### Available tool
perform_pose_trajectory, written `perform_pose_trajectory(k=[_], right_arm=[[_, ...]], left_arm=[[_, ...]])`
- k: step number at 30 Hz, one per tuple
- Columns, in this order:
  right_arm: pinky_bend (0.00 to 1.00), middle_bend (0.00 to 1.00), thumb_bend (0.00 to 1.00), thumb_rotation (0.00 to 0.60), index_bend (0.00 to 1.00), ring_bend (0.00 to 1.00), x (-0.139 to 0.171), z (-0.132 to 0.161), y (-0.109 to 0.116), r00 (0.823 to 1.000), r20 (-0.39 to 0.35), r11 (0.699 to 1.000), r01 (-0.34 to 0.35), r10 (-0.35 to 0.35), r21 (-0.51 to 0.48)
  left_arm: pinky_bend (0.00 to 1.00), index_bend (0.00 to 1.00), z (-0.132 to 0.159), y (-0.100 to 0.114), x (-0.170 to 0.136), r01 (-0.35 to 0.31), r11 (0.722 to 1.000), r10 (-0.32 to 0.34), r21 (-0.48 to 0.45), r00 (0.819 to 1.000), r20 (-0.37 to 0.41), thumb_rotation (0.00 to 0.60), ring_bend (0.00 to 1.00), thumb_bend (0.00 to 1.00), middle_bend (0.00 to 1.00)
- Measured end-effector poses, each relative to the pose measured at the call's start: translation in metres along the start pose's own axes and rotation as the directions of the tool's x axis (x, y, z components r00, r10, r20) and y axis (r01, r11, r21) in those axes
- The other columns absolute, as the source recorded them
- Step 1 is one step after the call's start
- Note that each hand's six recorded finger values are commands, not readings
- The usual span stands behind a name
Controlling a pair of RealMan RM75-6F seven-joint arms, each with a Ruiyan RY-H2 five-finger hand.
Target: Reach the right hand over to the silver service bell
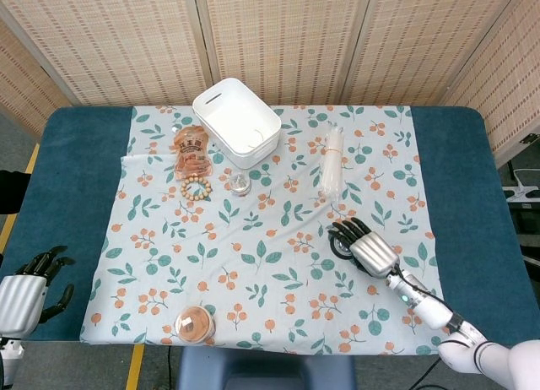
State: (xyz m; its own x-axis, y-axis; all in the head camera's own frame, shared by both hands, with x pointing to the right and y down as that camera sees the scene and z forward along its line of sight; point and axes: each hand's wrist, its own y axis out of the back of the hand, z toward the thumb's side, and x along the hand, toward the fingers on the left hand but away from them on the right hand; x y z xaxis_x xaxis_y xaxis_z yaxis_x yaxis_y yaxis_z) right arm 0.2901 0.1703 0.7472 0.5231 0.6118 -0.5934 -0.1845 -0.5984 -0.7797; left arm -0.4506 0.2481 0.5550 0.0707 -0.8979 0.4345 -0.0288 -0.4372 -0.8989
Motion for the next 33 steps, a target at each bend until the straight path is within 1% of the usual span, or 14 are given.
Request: perform_pose_trajectory(k=[8, 13, 16, 19, 25, 30, 33], right_arm=[[0.00, 0.00, 1.00, 0.600, 0.00, 0.00, -0.019, 0.002, -0.017, 1.000, 0.007, 1.000, -0.023, 0.023, -0.019], [0.00, 0.00, 1.00, 0.600, 0.00, 0.00, -0.021, -0.002, -0.029, 0.999, 0.023, 0.999, -0.048, 0.048, -0.013], [0.00, 0.00, 1.00, 0.600, 0.00, 0.00, -0.020, -0.003, -0.030, 0.999, 0.022, 0.999, -0.042, 0.043, -0.017], [0.00, 0.00, 1.00, 0.600, 0.00, 0.00, -0.018, -0.003, -0.023, 1.000, 0.012, 1.000, -0.011, 0.012, -0.020], [0.00, 0.00, 1.00, 0.600, 0.00, 0.00, -0.001, -0.006, 0.003, 0.997, -0.013, 0.997, 0.076, -0.077, -0.026], [0.00, 0.00, 1.00, 0.600, 0.00, 0.00, 0.030, -0.012, 0.029, 0.989, -0.011, 0.988, 0.150, -0.150, -0.020], [0.00, 0.00, 1.00, 0.600, 0.00, 0.00, 0.057, -0.019, 0.041, 0.985, 0.017, 0.985, 0.174, -0.174, 0.022]], left_arm=[[0.47, 0.32, -0.001, 0.002, 0.000, -0.005, 1.000, 0.005, -0.002, 1.000, -0.001, 0.600, 0.25, 0.41, 0.19], [0.47, 0.32, -0.002, 0.004, -0.001, -0.013, 1.000, 0.013, -0.006, 1.000, -0.005, 0.600, 0.26, 0.41, 0.19], [0.47, 0.32, -0.003, 0.004, -0.001, -0.013, 1.000, 0.013, -0.006, 1.000, -0.006, 0.600, 0.26, 0.41, 0.19], [0.47, 0.32, -0.002, 0.003, 0.000, -0.011, 1.000, 0.010, -0.005, 1.000, -0.005, 0.600, 0.26, 0.41, 0.19], [0.47, 0.32, 0.000, 0.002, 0.000, -0.008, 1.000, 0.008, -0.002, 1.000, 0.000, 0.600, 0.26, 0.41, 0.19], [0.47, 0.32, 0.000, 0.001, 0.000, -0.002, 1.000, 0.002, -0.003, 1.000, 0.002, 0.600, 0.26, 0.41, 0.19], [0.47, 0.32, 0.000, 0.000, 0.000, 0.000, 1.000, 0.000, -0.002, 1.000, 0.001, 0.600, 0.26, 0.41, 0.19]])
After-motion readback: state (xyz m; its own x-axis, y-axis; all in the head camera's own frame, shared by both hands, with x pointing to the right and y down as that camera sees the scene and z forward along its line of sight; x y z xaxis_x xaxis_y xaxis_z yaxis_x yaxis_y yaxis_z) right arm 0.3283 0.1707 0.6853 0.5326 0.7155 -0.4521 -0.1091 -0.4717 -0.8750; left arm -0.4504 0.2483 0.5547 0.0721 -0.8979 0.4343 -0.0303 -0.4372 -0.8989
